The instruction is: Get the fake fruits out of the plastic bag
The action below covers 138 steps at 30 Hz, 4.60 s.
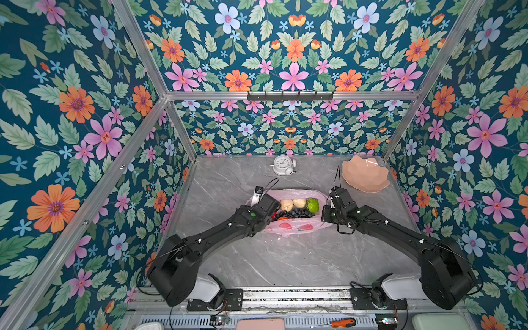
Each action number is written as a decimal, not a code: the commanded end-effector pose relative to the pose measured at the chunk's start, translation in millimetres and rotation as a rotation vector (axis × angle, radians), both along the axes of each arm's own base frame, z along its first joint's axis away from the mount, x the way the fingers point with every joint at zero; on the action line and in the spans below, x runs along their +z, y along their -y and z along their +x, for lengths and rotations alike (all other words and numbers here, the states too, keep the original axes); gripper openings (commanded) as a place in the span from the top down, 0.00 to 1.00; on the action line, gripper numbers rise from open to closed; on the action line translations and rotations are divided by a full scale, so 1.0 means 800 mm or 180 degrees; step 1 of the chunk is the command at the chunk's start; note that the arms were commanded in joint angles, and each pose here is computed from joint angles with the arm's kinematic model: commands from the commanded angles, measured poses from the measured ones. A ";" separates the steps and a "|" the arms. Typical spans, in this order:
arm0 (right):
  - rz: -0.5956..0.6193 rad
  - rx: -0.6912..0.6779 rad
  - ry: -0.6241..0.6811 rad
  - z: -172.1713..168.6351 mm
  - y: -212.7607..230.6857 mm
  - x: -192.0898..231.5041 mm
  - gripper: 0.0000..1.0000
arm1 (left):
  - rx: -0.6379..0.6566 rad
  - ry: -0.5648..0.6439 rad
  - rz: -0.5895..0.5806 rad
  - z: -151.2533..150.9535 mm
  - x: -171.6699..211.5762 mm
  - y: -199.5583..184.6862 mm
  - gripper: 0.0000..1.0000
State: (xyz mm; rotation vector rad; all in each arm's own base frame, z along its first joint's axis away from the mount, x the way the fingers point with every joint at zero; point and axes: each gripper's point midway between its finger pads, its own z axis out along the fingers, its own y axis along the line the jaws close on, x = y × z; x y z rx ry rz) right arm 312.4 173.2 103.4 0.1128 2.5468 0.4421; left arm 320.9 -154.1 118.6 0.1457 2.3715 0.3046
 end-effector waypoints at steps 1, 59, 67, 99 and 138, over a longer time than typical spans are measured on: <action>-0.0111 -0.0004 -0.0013 -0.002 0.007 -0.004 0.98 | 0.0093 0.0017 0.0207 0.038 -0.005 -0.010 0.20; -0.0394 0.0508 -0.0270 0.063 -0.138 -0.045 0.42 | 0.0928 0.0582 -0.1135 0.031 -0.025 -0.143 1.00; -0.0468 0.0480 -0.0317 0.054 -0.127 -0.060 0.48 | 0.0977 0.0537 -0.1239 0.028 -0.041 -0.141 1.00; 0.0672 -0.2030 0.0330 0.049 0.213 0.074 0.31 | 0.0871 0.0764 -0.1391 0.025 -0.015 -0.138 1.00; 0.1468 -0.3020 -0.0150 0.187 0.346 -0.049 0.68 | 0.0850 0.0661 -0.1354 0.029 -0.028 -0.134 1.00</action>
